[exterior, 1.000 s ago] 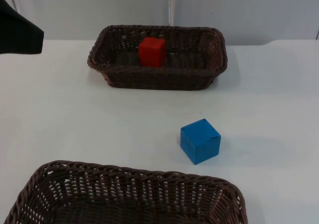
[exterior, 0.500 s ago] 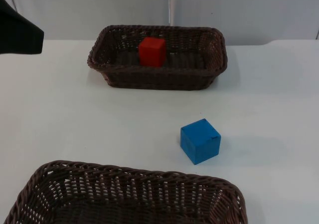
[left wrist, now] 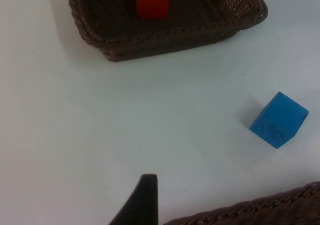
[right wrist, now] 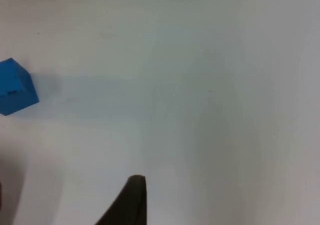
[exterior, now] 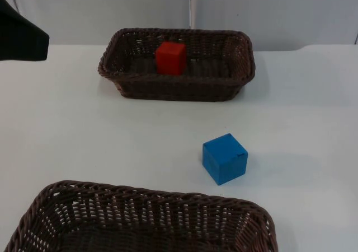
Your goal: Pick up one cube with the left hand and place it into the upper basket. Pick up one cube with the right hand and place it into the lower basket.
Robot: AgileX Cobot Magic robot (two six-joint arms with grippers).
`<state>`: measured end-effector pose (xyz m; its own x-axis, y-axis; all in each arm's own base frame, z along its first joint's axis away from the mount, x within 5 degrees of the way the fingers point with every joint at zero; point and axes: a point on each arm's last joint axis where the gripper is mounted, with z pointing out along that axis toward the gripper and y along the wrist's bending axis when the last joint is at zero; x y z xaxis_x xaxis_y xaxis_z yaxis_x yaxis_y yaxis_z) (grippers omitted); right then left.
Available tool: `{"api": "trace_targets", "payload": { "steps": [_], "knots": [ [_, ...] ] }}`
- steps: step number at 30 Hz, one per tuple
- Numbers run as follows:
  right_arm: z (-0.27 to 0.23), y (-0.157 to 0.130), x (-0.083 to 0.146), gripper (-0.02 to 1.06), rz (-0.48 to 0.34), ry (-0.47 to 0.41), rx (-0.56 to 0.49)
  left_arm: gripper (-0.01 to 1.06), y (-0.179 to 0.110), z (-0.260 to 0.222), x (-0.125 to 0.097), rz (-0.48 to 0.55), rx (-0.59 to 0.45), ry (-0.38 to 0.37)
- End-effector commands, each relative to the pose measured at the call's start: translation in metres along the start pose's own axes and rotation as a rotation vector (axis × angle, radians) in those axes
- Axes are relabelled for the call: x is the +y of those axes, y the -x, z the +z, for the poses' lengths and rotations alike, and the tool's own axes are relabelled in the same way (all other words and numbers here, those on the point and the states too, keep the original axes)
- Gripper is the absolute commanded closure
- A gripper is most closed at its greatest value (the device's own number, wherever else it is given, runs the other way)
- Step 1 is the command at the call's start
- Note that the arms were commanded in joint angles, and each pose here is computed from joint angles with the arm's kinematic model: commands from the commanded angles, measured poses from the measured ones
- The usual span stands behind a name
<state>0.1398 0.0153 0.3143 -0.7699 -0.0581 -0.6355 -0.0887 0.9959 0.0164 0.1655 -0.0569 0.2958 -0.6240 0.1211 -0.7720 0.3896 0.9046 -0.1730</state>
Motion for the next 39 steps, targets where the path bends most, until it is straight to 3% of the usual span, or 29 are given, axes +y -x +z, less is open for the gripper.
{"api": "trace_targets", "payload": {
  "steps": [1, 11, 22, 27, 32, 33, 35, 39],
  "knots": [
    [0.012, 0.013, 0.000, -0.01, -0.005, 0.006, 0.027, 0.09, -0.001, -0.001, 0.000, -0.004, -0.006, 0.002],
    [0.048, 0.049, 0.002, -0.01, -0.010, 0.019, 0.115, 0.09, 0.000, -0.001, 0.000, -0.004, -0.008, 0.003],
    [0.097, 0.073, 0.019, -0.01, -0.012, 0.139, 0.215, 0.09, 0.000, -0.001, 0.000, -0.004, -0.008, 0.003],
    [0.118, 0.072, 0.049, -0.01, -0.099, 0.192, 0.230, 0.09, 0.000, -0.001, 0.000, -0.004, -0.008, 0.003],
    [0.145, 0.062, 0.099, -0.01, -0.208, 0.250, 0.245, 0.09, 0.000, -0.001, 0.000, -0.004, -0.008, 0.003],
    [0.145, 0.062, 0.099, -0.01, -0.208, 0.250, 0.245, 0.09, 0.000, -0.001, 0.000, -0.004, -0.008, 0.003],
    [0.157, 0.052, 0.125, -0.01, -0.274, 0.286, 0.254, 0.09, 0.000, -0.001, 0.000, -0.004, -0.008, 0.003],
    [0.173, 0.042, 0.149, -0.01, -0.319, 0.315, 0.251, 0.09, -0.001, -0.001, 0.000, -0.007, -0.006, 0.002]
  ]
}}
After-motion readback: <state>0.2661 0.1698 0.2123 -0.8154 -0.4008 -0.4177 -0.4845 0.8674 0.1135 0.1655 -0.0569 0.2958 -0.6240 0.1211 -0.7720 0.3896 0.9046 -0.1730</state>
